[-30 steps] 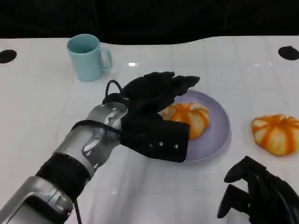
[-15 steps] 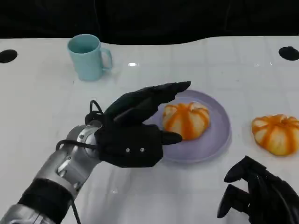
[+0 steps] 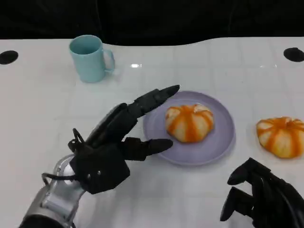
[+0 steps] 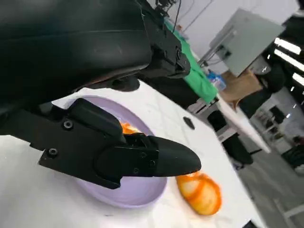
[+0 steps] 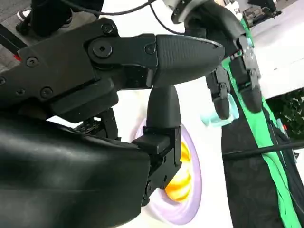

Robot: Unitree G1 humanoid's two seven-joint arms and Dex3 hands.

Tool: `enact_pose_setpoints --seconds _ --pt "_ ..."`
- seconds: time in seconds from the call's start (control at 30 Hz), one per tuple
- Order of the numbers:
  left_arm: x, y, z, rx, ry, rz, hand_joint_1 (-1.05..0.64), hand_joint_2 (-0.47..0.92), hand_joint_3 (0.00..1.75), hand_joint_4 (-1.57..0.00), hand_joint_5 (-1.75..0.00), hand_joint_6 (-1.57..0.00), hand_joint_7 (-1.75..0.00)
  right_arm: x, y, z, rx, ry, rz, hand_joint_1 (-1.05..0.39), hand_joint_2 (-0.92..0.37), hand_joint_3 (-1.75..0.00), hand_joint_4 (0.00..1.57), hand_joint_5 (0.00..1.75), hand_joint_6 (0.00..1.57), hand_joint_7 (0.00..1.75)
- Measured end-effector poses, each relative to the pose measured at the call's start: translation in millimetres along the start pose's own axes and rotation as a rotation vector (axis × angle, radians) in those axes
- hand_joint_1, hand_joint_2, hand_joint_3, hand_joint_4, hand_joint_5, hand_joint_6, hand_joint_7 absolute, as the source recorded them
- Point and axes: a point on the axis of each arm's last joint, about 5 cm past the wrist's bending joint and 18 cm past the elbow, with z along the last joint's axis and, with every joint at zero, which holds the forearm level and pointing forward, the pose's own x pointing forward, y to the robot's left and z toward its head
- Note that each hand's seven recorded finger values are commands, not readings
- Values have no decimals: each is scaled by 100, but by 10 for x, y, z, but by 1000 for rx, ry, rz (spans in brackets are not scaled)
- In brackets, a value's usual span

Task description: Grasp the bread from the table and place it into the plate.

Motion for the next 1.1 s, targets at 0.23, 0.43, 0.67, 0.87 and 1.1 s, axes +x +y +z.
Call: enact_pose_setpoints --seconds 0.23,0.43,0.67,0.87,1.1 --pt "-157 -22 9 -183 -47 70 -67 92 40 -35 -119 -61 -26 -2 1 -3 4 3 0 -52 -92 -47 62 175 39 169" --pt "-281 -28 32 -286 -72 97 -65 92 39 -41 -138 -44 -94 -2 3 1 1 4 1 -52 -92 -50 63 175 39 170" --pt "-465 -58 41 -390 -62 145 -66 92 39 -50 -146 -50 -113 1 3 3 0 4 3 -52 -92 -50 63 175 39 170" --pt "-619 -50 60 -584 0 196 -59 92 33 -58 -173 -56 -139 -3 -1 8 -3 4 1 -53 -92 -48 63 175 39 169" --pt "-773 -97 61 -703 47 219 -57 92 36 -68 -175 -52 -165 -5 0 11 -3 2 2 -53 -92 -49 63 175 39 169"
